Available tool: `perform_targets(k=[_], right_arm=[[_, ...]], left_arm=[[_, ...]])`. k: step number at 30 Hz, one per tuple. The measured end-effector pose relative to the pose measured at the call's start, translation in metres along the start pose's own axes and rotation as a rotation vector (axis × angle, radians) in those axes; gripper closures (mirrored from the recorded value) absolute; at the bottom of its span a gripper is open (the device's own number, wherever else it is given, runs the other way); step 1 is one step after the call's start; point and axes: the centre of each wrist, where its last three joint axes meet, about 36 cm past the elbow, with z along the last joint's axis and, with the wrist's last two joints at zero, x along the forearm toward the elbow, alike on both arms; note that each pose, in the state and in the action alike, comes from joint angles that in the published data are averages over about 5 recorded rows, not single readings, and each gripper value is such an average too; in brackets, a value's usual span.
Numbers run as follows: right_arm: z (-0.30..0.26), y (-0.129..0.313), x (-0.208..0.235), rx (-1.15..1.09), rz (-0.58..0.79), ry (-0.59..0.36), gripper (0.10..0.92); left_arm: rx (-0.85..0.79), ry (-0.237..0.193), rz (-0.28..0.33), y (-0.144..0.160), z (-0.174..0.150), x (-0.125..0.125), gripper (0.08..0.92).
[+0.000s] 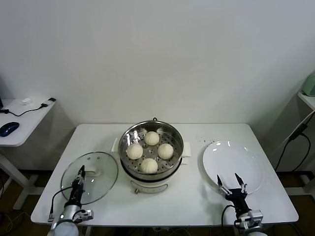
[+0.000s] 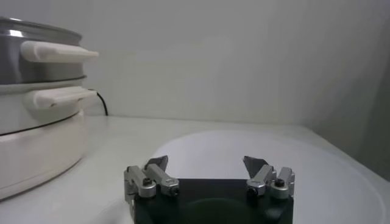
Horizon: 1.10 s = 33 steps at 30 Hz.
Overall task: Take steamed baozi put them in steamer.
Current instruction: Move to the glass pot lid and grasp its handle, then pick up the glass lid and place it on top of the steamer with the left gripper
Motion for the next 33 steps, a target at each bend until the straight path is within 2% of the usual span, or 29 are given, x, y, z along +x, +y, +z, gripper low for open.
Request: perform_targets(k=[3,8,14,18,25,33], right_arm=[[-0.002,0.000,-0.001,0.005,-0.002,-0.003,0.200],[-0.006,0.000,-0.002,0.015,-0.009,-0.008,0.200],[-0.010,0.000,-0.003,0.025,-0.013,-0.011,0.200],[-0.012,0.001,-0.006,0.034,-0.010,-0.016,0.200],[-0.015,0.006,-0.010,0.053,-0.013,-0.023,0.200],[-0.015,0.010,-0.011,0.067,-0.024,-0.035,0.200]], left_arm=[[0.006,0.003,0.002,0.003,0.002,0.002,0.855],[0.029,0.019,-0.016,0.021,0.006,0.003,0.862],[0.077,0.054,-0.060,0.063,0.013,0.002,0.862],[0.103,0.070,-0.091,0.102,0.017,-0.001,0.862],[0.123,0.046,-0.138,0.179,-0.001,-0.010,0.862],[0.154,-0.007,-0.142,0.237,-0.066,-0.009,0.862]])
